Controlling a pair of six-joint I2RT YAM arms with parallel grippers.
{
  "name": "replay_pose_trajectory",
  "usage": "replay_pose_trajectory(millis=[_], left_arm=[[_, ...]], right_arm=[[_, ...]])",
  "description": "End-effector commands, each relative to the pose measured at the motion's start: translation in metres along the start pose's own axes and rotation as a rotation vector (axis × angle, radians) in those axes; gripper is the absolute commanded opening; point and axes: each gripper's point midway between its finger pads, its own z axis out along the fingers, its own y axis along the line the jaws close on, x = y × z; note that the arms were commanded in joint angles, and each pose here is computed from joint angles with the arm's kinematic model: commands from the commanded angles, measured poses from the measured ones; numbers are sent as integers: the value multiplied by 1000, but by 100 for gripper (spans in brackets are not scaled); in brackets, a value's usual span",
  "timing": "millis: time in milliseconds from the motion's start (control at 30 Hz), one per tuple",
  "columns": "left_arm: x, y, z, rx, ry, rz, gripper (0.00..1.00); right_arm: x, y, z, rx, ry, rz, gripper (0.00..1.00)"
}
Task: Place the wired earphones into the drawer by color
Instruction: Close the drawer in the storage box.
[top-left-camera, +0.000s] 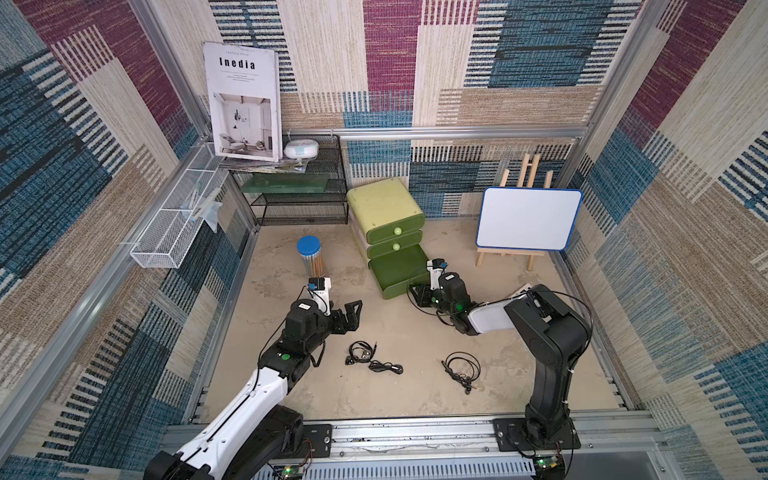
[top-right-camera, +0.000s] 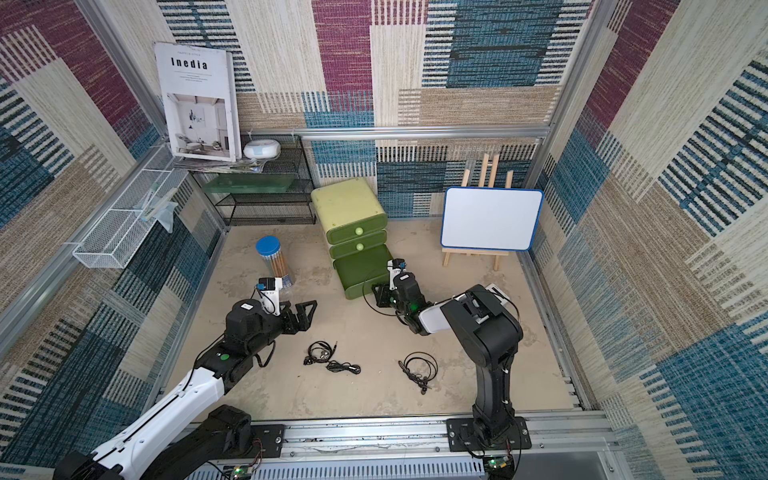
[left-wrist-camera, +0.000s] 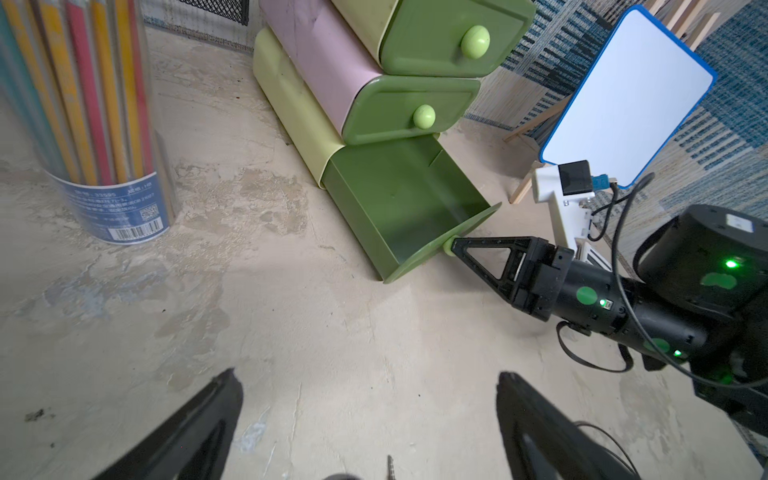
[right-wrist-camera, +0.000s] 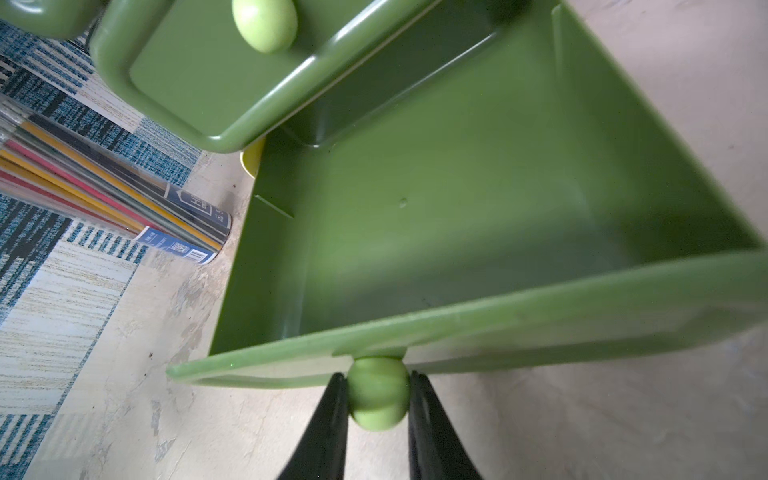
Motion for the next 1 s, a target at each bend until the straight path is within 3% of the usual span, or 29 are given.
replay_pose_trajectory(millis=[0,400,600,967], left_arm=[[-2,0,0,-5,-10,18,99],[-1,1,0,-7,-6,19,99],[-1,-2,1,5,-3,24,99],[4,-19,7,90,27,62,99]], right_arm=[[-2,-1,-3,13,-10,-14,24],[0,-2,-6,18,-1,-15,26],[3,-3,-9,31,17,-19,45],[6,-2,-38,66,76,-55,62]])
